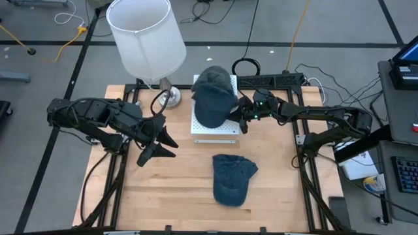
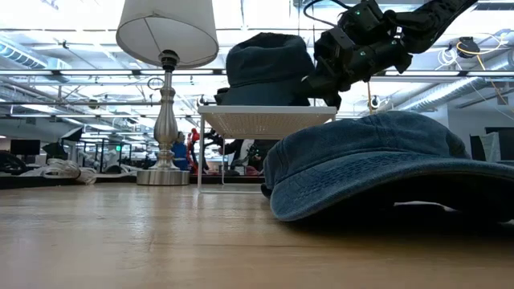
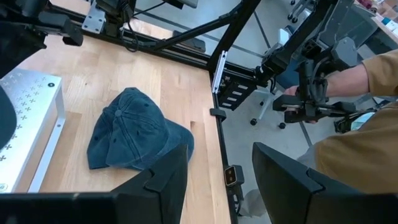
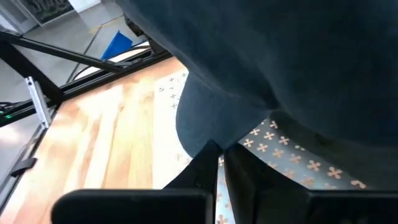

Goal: Pick & Place hat
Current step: Put the blue cap on the shelf

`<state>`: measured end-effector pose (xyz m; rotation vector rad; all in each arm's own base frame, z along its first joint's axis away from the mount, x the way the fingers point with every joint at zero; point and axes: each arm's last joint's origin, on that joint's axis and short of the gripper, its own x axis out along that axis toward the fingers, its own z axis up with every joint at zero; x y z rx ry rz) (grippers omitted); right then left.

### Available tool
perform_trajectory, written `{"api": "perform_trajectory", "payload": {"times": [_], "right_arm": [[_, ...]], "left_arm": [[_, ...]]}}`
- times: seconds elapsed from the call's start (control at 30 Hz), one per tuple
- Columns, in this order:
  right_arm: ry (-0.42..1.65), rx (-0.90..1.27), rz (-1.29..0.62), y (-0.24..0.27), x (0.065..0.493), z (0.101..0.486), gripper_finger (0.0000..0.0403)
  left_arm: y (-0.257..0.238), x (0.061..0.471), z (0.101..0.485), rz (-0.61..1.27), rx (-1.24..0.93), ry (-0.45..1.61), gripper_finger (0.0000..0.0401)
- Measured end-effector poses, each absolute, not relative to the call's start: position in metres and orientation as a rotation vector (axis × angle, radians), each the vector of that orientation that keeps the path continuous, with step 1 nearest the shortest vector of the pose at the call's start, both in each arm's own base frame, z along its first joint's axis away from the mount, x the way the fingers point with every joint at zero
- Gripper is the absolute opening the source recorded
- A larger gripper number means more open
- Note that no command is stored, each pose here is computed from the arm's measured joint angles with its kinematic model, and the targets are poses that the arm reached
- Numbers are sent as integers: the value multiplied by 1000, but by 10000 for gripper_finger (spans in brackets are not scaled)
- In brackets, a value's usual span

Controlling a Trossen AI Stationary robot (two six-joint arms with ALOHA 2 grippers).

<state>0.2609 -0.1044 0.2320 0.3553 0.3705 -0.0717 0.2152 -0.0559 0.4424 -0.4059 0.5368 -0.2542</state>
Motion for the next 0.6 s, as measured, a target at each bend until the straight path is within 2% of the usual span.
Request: {"api": "perform_trajectory", "payload": {"times": [0.23,0.6], "right_arm": [[368,370,23,-102,260,234,4],[236,327,357,-94,263,249,1]], "left_arm": [[-56,215,442,-253,-405,544,184],[-56,214,439,-244,-408,572,184]]}}
